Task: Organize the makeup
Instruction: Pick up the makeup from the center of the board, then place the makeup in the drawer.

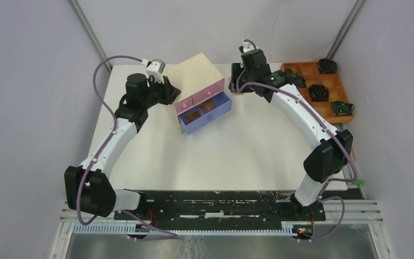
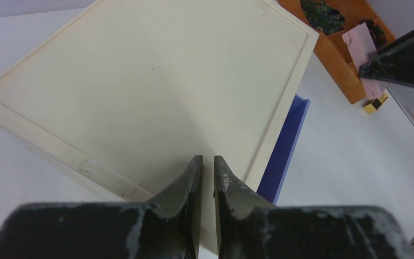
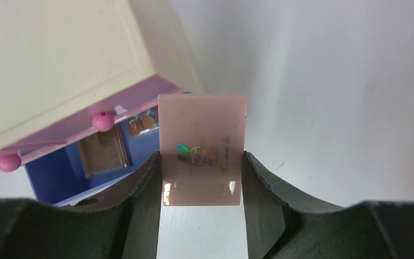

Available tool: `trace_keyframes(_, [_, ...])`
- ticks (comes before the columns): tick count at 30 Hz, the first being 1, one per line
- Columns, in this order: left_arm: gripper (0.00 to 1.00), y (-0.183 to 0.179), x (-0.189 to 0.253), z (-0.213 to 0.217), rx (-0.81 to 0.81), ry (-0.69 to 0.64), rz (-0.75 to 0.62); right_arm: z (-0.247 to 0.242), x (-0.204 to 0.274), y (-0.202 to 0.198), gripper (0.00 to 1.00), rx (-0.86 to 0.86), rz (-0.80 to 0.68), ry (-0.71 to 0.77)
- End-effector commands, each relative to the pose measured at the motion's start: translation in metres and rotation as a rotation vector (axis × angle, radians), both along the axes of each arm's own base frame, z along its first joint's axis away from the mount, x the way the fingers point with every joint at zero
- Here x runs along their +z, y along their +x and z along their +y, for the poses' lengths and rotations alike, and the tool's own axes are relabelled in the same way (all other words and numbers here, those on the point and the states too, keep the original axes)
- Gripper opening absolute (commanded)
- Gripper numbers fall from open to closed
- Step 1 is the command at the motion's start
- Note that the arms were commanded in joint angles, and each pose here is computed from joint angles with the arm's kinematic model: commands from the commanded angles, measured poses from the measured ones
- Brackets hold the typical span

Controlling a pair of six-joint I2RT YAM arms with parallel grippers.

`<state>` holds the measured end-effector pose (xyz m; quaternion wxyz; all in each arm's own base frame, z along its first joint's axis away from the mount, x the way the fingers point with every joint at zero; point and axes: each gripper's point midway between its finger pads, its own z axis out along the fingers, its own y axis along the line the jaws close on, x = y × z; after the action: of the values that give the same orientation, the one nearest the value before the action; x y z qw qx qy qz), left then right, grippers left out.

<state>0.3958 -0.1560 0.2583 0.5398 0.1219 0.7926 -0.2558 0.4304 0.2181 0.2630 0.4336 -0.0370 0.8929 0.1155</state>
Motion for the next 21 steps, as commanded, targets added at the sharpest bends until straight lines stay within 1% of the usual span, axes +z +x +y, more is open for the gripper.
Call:
trace_keyframes(1, [0.2,-0.005,-0.018,0.003,0.002,0.004,0.059,0.02,0.017,-0.015,0.01,0.038,-0.054,0.11])
trace_keyframes(8, [0.2,-0.006,-0.019,0.002,-0.003,-0.002,0.064,0.055,0.011,-0.036,0.01,0.081,-0.065,0.214])
trace_keyframes(12, [0.2,-0.006,-0.017,0.002,-0.005,-0.001,0.057,0.071,0.01,-0.039,0.01,0.093,-0.086,0.244])
trace_keyframes(21, [0.2,-0.007,-0.016,0.003,-0.001,-0.001,0.054,0.112,0.012,-0.041,0.01,0.109,-0.174,0.413])
